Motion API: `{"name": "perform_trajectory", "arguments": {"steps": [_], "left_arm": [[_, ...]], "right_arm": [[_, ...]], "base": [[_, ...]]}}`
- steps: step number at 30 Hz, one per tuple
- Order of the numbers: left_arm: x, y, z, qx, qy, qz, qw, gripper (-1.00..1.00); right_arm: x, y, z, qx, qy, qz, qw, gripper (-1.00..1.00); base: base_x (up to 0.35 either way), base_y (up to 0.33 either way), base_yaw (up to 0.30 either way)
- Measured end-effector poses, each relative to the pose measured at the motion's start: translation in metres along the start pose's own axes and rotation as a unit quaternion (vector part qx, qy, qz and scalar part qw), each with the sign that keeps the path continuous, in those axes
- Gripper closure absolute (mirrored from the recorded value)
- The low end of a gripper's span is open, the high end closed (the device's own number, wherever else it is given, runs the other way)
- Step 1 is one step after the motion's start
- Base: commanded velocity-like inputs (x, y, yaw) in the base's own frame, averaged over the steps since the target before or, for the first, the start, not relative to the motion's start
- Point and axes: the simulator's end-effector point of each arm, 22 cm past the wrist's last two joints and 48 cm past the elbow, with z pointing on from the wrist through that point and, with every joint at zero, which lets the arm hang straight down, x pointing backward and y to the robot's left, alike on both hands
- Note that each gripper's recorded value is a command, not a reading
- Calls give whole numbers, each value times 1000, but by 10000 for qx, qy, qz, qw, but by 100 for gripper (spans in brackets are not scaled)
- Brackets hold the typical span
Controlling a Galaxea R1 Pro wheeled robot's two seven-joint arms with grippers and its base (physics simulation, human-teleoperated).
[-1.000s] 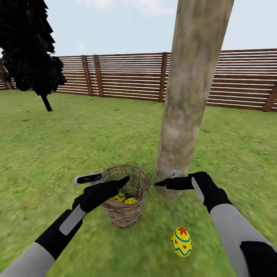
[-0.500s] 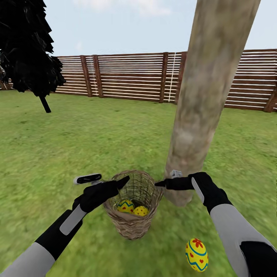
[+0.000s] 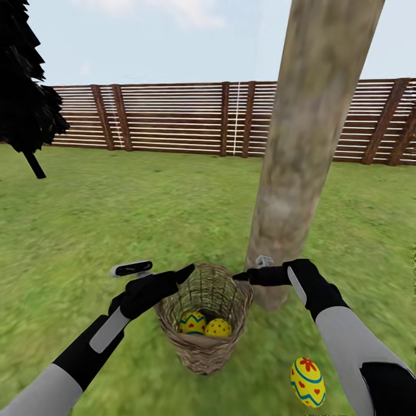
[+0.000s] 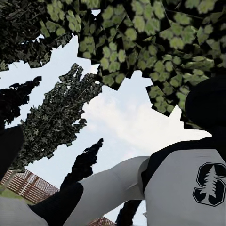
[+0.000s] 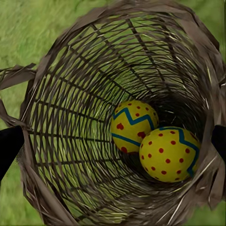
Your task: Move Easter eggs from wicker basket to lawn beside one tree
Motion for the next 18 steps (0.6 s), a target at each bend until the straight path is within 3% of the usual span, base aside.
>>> {"name": "perform_trajectory", "arguments": {"steps": [12, 18], "left_arm": [[0, -2, 2, 5, 27, 19, 10000, -100], [0, -2, 1, -6, 25, 26, 10000, -100]], "right_arm": [[20, -6, 7, 55, 149, 111, 9998, -100], [28, -13, 25, 518, 215, 66, 9984, -100]], "base": [[78, 330, -243], [18, 74, -34]]}}
